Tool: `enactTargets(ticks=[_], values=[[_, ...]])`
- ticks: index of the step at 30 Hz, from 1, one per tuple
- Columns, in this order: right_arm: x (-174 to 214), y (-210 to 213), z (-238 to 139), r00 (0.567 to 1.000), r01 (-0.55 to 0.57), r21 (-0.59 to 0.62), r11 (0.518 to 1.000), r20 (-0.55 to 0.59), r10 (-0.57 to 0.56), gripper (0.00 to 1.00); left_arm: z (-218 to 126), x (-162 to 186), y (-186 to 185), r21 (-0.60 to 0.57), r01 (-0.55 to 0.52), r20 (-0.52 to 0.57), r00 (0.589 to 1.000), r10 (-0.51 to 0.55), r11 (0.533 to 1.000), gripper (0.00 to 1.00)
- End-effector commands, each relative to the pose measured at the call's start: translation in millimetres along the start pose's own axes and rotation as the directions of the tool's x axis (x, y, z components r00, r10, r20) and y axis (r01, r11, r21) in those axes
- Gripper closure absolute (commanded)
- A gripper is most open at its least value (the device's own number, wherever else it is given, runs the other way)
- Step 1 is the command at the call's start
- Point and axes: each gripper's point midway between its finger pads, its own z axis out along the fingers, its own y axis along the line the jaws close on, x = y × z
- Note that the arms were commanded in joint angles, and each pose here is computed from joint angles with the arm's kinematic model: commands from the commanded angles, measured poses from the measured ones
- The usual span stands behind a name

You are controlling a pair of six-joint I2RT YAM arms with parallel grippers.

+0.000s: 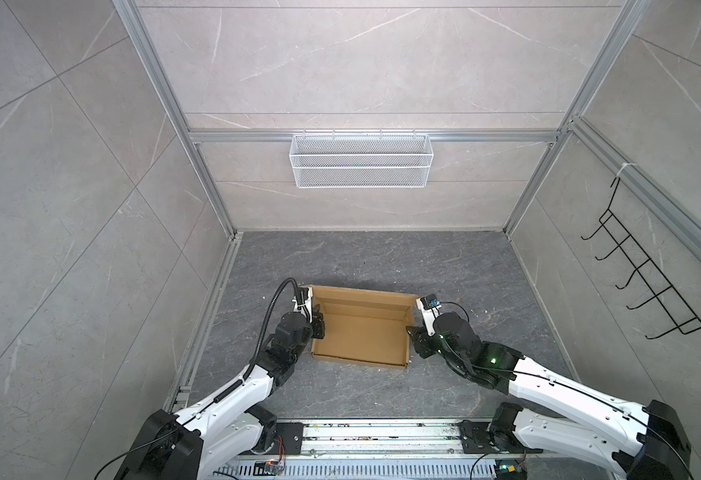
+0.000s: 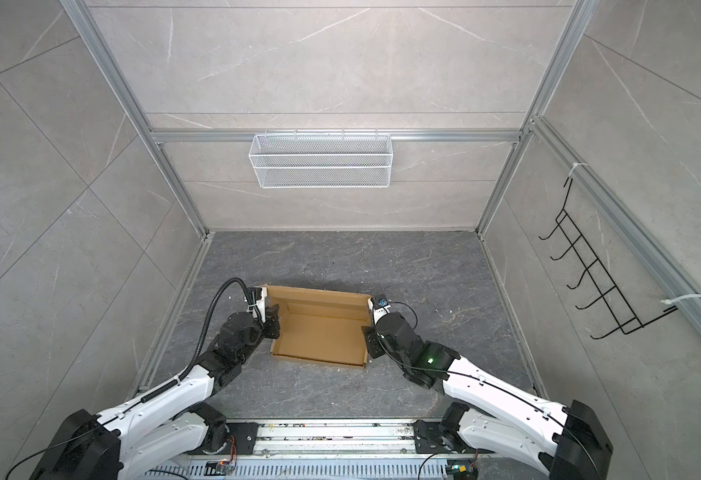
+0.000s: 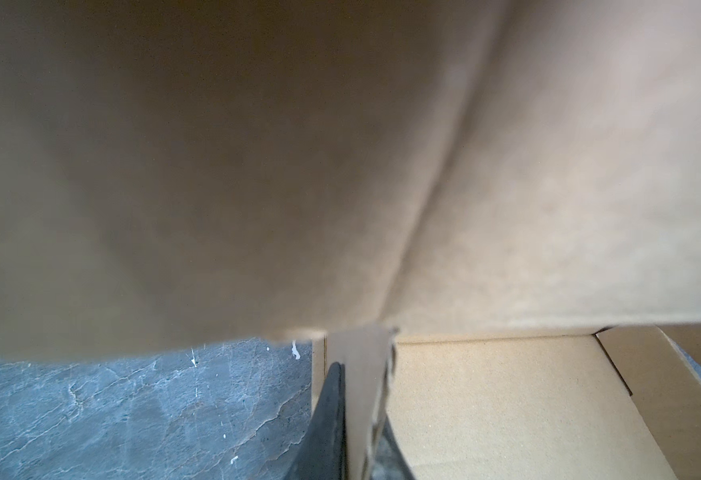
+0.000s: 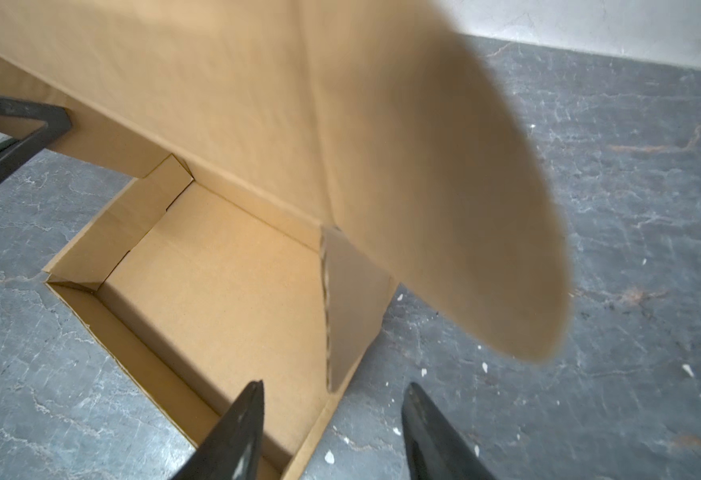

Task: Fold the paper box

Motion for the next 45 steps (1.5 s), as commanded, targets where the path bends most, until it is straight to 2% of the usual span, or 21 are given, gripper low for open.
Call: enactTargets(ticks=[1,7,11,20,26,34,40,45], values=[[-9.3,-3.0,7.1,1.0,-0.005,0.042,0.999,0.007,0.005,0.5,2.3,4.7,-0.3,-0.015,-0.033,-0.04,0.999,0.032,0.999,0.93],[-15.6,-5.7,19.0,0.998,-0.059,0.092,0.994,0.026,0.056,0.65,2.7,5.8,-2.7,-0.014,-0.036,-0.044,0.998,0.036,0.999,0.93],[-17.5,-3.5,22.9,0.994,-0.098,0.083,0.992,0.047,0.094,0.75,2.8,3.4,-5.0,-0.012,-0.031,-0.039,0.999,0.03,0.999,0.93],[-15.1,5.0,33.8,0.978,-0.196,0.03,0.98,0.075,0.193,0.84,4.7,-0.3,-14.1,-0.004,-0.022,-0.032,0.999,0.022,1.0,0.93],[4.5,-4.2,41.8,0.972,-0.232,0.07,0.97,0.067,0.227,0.85,7.2,10.4,-12.8,-0.008,-0.025,-0.048,0.999,0.024,1.0,0.93],[26.3,-14.3,43.9,0.985,-0.174,0.107,0.979,0.041,0.17,0.83,6.2,28.0,-6.5,-0.019,-0.06,-0.071,0.996,0.058,0.998,0.93],[24.7,-9.8,44.1,0.989,-0.147,0.08,0.986,0.04,0.144,0.83,7.0,34.3,-4.1,-0.026,-0.079,-0.08,0.994,0.077,0.997,0.93],[14.1,-14.3,33.8,0.995,-0.097,0.093,0.991,0.04,0.094,0.76,3.8,23.2,-3.0,-0.041,-0.115,-0.067,0.991,0.113,0.992,0.93]])
